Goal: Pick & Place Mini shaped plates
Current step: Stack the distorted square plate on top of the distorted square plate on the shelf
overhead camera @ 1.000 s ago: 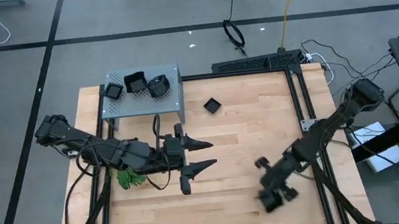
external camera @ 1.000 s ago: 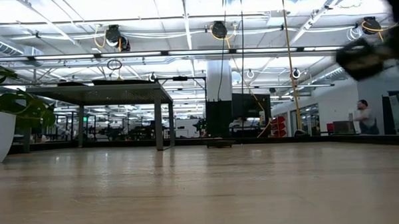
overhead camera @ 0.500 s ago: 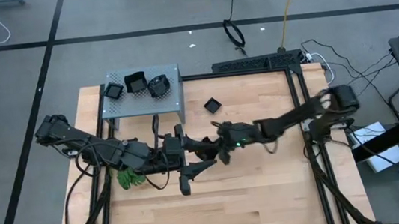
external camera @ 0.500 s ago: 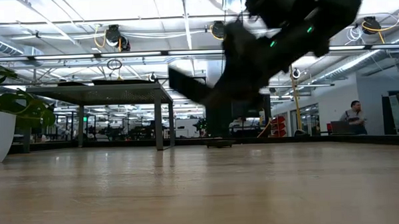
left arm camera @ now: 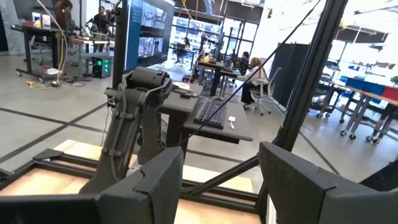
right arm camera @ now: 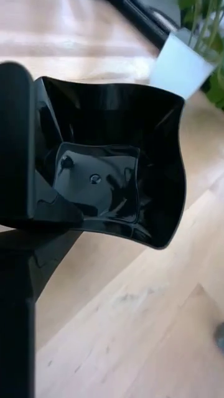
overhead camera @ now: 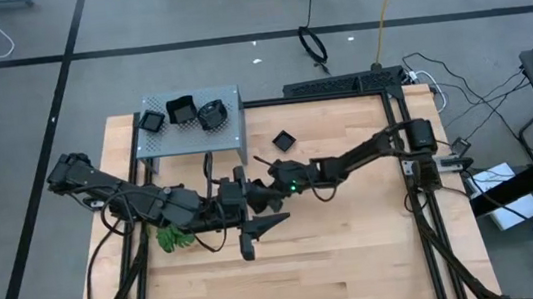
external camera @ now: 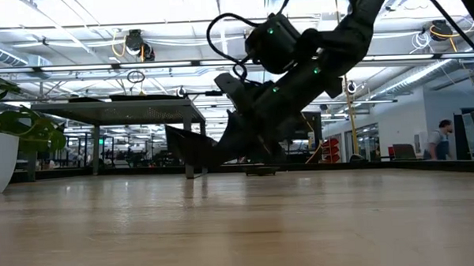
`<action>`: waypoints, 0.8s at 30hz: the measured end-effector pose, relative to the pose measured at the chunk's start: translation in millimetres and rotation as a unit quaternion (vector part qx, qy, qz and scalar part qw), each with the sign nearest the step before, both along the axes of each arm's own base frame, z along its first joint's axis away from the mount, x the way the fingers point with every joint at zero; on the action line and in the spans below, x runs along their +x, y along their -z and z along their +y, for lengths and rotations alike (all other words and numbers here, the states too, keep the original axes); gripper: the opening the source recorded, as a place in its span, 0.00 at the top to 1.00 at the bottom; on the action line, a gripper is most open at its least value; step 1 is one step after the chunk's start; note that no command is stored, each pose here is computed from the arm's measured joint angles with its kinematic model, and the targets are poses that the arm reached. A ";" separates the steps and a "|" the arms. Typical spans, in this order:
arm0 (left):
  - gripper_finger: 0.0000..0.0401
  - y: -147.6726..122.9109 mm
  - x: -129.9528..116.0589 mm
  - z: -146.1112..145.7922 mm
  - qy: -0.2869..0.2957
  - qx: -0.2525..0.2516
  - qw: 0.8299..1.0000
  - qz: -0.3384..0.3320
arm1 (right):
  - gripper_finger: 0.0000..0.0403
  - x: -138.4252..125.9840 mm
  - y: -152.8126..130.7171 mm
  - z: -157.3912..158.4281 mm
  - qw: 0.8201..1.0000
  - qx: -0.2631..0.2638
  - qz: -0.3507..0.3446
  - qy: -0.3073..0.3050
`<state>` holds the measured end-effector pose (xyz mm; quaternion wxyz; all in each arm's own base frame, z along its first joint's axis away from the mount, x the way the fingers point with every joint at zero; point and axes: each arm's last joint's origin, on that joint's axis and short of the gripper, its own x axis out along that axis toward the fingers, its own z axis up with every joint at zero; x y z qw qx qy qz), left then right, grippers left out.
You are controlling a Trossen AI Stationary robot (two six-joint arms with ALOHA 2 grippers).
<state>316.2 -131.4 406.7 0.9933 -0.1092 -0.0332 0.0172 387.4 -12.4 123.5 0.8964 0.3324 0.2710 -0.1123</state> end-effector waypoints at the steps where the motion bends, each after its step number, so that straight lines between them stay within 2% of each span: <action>1: 0.46 0.0 0.0 -0.1 0.000 -0.004 1.000 0.000 | 1.00 -0.2 0.8 -0.5 1.000 0.000 0.002 0.001; 7: 0.46 0.1 -0.2 -0.6 0.001 -0.004 1.000 0.000 | 0.96 -0.4 0.9 -0.8 1.000 -0.016 0.003 -0.010; 14: 0.46 0.1 -0.2 -0.6 0.001 0.000 1.000 0.000 | 0.76 -0.8 -2.2 -1.4 1.000 -0.003 0.000 -0.021; 16: 0.46 0.1 -0.2 -0.6 0.001 0.001 1.000 0.001 | 0.71 -1.7 -10.4 -1.0 0.999 0.002 -0.011 -0.035; 19: 0.46 0.1 -0.3 -0.7 0.001 0.002 1.000 0.001 | 0.65 -6.1 -32.6 -0.1 0.998 -0.019 -0.030 -0.054; 24: 0.46 2.5 -0.1 -0.7 0.001 0.007 1.000 0.012 | 0.63 -25.9 -86.6 0.6 0.992 -0.067 -0.066 -0.080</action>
